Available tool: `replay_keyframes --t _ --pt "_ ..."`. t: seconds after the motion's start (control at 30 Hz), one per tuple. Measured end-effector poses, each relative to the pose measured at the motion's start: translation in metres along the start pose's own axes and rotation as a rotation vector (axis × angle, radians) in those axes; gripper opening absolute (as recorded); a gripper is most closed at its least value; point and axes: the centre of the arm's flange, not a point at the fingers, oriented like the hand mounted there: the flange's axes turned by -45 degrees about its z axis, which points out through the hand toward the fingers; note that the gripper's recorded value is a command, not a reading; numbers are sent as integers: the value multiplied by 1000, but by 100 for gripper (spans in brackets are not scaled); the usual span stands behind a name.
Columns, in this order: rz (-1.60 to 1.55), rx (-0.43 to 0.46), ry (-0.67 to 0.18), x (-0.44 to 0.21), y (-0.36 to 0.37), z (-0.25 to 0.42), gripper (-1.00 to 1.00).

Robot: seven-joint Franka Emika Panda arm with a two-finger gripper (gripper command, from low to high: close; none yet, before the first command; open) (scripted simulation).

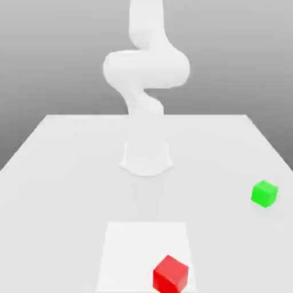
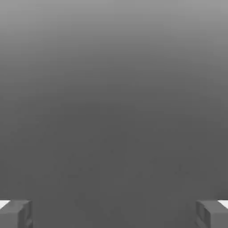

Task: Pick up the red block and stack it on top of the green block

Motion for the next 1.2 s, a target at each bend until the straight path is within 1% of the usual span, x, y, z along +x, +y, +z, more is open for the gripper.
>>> replay_keyframes --t 0.17,0.37,0.6,0.83,0.9,1.0,1.03,1.2 --pt "-139 87 -141 -10 -3 101 0" --pt "-305 171 -297 -46 -17 212 0" --pt "-512 246 -473 -117 -36 323 0" --pt "-728 291 -649 -208 -42 406 0" --pt "-766 296 -676 -230 -42 426 0" --pt "-777 298 -684 -258 -42 456 0" --pt "-777 298 -685 -266 -42 464 -100" --pt "-776 299 -687 -266 -42 464 -100"
